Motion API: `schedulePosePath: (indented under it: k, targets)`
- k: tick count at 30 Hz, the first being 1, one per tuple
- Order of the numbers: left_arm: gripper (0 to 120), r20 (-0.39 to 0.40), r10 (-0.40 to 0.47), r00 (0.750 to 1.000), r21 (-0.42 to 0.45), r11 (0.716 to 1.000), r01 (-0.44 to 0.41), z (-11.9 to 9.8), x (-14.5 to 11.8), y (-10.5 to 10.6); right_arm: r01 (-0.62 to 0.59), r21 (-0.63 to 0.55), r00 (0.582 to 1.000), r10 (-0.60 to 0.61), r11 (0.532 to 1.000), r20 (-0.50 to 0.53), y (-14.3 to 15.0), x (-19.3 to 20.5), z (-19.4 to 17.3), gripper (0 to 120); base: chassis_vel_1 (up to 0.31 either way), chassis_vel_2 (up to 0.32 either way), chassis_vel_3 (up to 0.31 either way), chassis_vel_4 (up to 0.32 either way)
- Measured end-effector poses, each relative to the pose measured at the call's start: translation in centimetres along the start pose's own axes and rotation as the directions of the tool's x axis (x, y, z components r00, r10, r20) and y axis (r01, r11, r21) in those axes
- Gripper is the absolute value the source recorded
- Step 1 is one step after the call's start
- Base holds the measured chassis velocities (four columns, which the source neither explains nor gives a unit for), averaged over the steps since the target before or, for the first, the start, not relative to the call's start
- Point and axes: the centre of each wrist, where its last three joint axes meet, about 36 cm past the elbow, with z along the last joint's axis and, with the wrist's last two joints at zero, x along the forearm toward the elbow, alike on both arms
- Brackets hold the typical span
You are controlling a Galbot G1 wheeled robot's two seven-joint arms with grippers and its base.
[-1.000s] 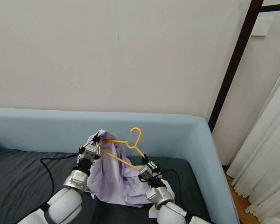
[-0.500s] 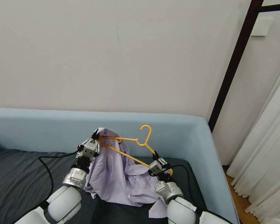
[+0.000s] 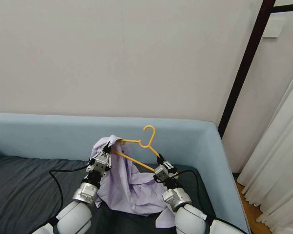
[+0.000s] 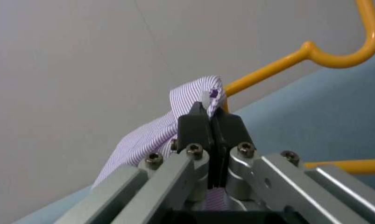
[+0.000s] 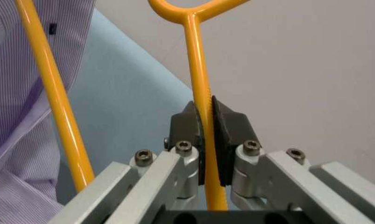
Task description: Pick up the clothes from the sofa and hang them on the clothes hanger.
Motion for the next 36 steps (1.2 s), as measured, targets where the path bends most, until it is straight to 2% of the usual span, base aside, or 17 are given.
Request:
schedulePosePath:
  k: [5,7,10,13,16,21,25,36]
  targets:
    - [0,0.004,-0.021,1.000,-0.014,1.000,0.021,0.6,-0.7,0.7,-0.015,0.041,0.999,0.014,0.999,0.029,-0.2,-0.4,0.6,4,0.000,0.000,0.000,0.000]
    - [0,0.016,-0.041,0.999,-0.022,0.999,0.041,0.3,-1.3,1.6,-0.027,0.118,0.999,0.021,0.993,0.048,-0.7,-0.6,1.8,4,0.000,0.000,0.000,0.000]
    - [0,0.023,-0.047,0.999,-0.022,0.999,0.047,-0.3,-1.6,2.0,-0.031,0.161,0.997,0.018,0.986,0.078,-0.9,-0.7,2.7,4,0.000,0.000,0.000,0.000]
    - [0,0.032,-0.039,0.999,-0.003,0.999,0.039,-1.0,-1.7,1.7,-0.039,0.224,0.986,0.002,0.974,0.164,-1.1,-1.4,3.3,4,0.000,0.000,0.000,0.000]
    - [0,0.040,-0.026,0.999,0.018,1.000,0.025,-1.5,-1.7,1.1,-0.044,0.235,0.981,-0.003,0.971,0.195,-0.8,-1.9,3.3,4,0.000,0.000,0.000,0.000]
    - [0,0.059,0.018,0.998,0.066,0.998,-0.022,-1.8,-1.3,-0.5,-0.039,0.217,0.978,-0.007,0.975,0.210,0.1,-2.5,2.5,4,0.000,0.000,0.000,0.000]
    - [0,0.069,0.041,0.997,0.086,0.995,-0.047,-1.4,-0.7,-1.8,-0.025,0.157,0.981,-0.007,0.987,0.196,1.1,-2.7,1.6,4,0.000,0.000,0.000,0.000]
    - [0,0.084,0.081,0.993,0.078,0.993,-0.088,0.3,0.7,-3.1,-0.036,0.011,0.992,0.034,0.999,0.117,1.2,-3.2,-0.2,4,0.000,0.000,0.000,0.000]
